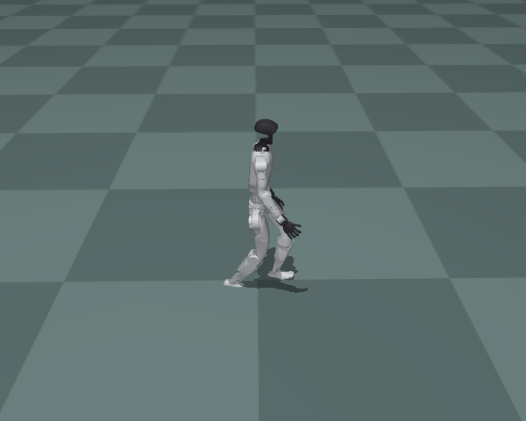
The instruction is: Walk
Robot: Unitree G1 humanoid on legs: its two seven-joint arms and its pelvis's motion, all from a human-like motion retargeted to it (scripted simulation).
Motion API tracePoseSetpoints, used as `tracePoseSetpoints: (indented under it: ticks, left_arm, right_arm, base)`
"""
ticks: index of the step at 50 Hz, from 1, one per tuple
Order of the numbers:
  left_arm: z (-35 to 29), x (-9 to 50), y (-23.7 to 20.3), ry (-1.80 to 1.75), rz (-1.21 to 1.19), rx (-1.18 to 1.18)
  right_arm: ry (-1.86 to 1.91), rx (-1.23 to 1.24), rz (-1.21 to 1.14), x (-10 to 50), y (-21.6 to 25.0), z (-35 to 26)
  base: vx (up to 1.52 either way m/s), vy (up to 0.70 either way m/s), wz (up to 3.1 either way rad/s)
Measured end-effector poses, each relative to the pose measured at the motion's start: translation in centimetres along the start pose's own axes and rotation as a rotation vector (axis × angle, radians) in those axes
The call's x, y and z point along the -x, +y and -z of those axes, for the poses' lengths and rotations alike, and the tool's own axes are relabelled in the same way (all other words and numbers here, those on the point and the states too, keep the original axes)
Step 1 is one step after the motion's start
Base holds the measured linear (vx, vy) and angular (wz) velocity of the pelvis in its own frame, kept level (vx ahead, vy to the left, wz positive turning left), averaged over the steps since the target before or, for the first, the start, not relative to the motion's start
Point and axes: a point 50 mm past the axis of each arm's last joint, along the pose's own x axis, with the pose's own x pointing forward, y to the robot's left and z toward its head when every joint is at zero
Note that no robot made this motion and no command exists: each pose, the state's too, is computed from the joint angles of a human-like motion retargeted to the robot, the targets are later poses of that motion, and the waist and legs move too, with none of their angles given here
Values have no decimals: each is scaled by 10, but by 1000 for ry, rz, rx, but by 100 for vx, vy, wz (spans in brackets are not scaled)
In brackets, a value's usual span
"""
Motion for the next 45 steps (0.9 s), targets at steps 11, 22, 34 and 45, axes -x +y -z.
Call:
tracePoseSetpoints:
  ticks: [11, 22, 34, 45]
  left_arm:
    - [2, -4, 3, 60, -6, -47]
    - [-69, -20, 10, -134, -52, -58]
    - [-106, -22, 5, -262, -49, -34]
    - [-64, -18, -11, -143, 22, -73]
  right_arm:
    - [189, 48, -57, 16, 6, 51]
    - [320, -3, -35, 33, 2, 87]
    - [303, -29, 29, 31, -8, 84]
    - [335, -48, 44, 36, -9, 94]
  base:
    - [2, 2, 3]
    - [0, 1, 4]
    - [0, 0, -5]
    - [0, 0, -4]
